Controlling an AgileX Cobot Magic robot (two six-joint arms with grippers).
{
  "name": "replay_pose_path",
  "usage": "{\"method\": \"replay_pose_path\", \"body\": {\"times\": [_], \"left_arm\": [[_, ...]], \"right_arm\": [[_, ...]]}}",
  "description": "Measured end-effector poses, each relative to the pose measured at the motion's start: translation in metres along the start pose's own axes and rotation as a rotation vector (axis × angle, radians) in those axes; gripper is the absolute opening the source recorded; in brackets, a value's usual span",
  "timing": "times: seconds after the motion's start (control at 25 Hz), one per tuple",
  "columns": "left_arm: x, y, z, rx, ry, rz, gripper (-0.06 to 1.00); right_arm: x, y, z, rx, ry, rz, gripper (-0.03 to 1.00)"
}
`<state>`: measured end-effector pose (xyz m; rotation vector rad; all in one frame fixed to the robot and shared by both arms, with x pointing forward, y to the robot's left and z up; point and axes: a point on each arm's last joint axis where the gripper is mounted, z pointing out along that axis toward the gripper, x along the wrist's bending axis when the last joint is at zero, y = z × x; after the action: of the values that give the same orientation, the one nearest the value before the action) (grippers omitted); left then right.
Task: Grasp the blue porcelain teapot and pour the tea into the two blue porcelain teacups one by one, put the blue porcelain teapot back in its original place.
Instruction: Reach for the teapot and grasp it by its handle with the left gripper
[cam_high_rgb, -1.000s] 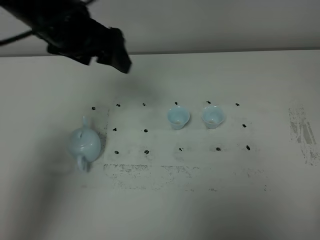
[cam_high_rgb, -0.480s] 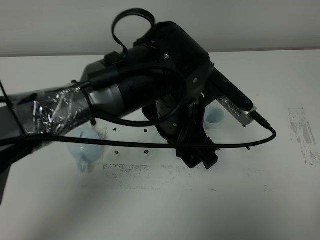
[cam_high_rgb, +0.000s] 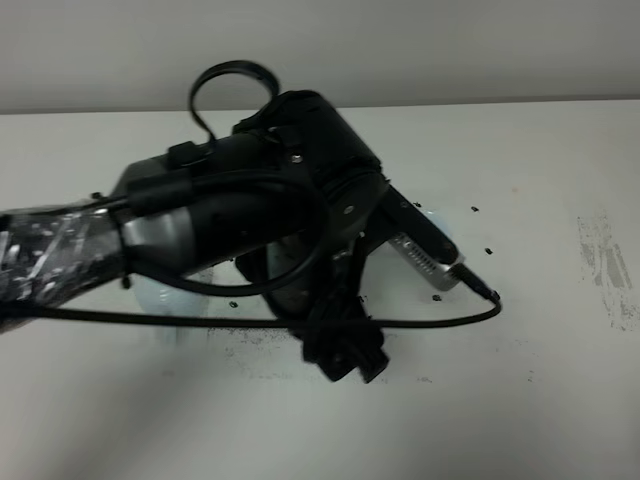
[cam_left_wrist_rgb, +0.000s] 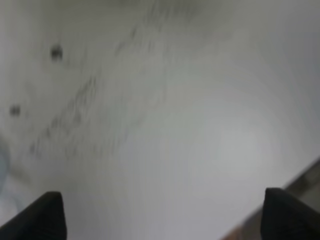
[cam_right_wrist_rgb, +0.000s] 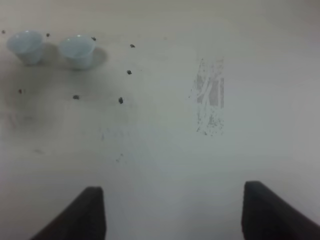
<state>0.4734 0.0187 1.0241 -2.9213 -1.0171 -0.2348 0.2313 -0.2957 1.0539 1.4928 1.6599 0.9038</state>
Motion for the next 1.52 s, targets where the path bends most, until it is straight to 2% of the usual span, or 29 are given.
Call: {"method": "replay_pose_path", "body": {"times": [0.2,0.32,0.52,0.72,0.88,1.0,1.32,1.52], "left_arm": [[0.014,-0.062,0.006,-0.033,-0.009,-0.063,0.75],[0.022,-0.104,0.025,-0.024,-0.008,-0.12,0.75],[0.041,-0.15,0.052,-0.053,0.059,-0.184,0.75],[0.052,-0.158,0.072,-0.152,0.083,-0.225,0.75],[0.058,-0.154,0.076,-0.264,0.098,-0.216,0.75],[0.059,-0.149,0.078,-0.307,0.095,-0.208,0.75],[0.057,-0.142,0.099,-0.249,0.075,-0.192,0.75],[0.057,-0.141,0.101,-0.248,0.072,-0.194,0.75]], "right_arm": [[0.0,0.0,0.0,0.0,0.0,0.0,0.56],[0.0,0.0,0.0,0.0,0.0,0.0,0.56],[0.0,0.0,0.0,0.0,0.0,0.0,0.56],[0.0,0.0,0.0,0.0,0.0,0.0,0.56],[0.0,0.0,0.0,0.0,0.0,0.0,0.56],[0.0,0.0,0.0,0.0,0.0,0.0,0.56],[0.0,0.0,0.0,0.0,0.0,0.0,0.56],[0.0,0.0,0.0,0.0,0.0,0.0,0.56]]}}
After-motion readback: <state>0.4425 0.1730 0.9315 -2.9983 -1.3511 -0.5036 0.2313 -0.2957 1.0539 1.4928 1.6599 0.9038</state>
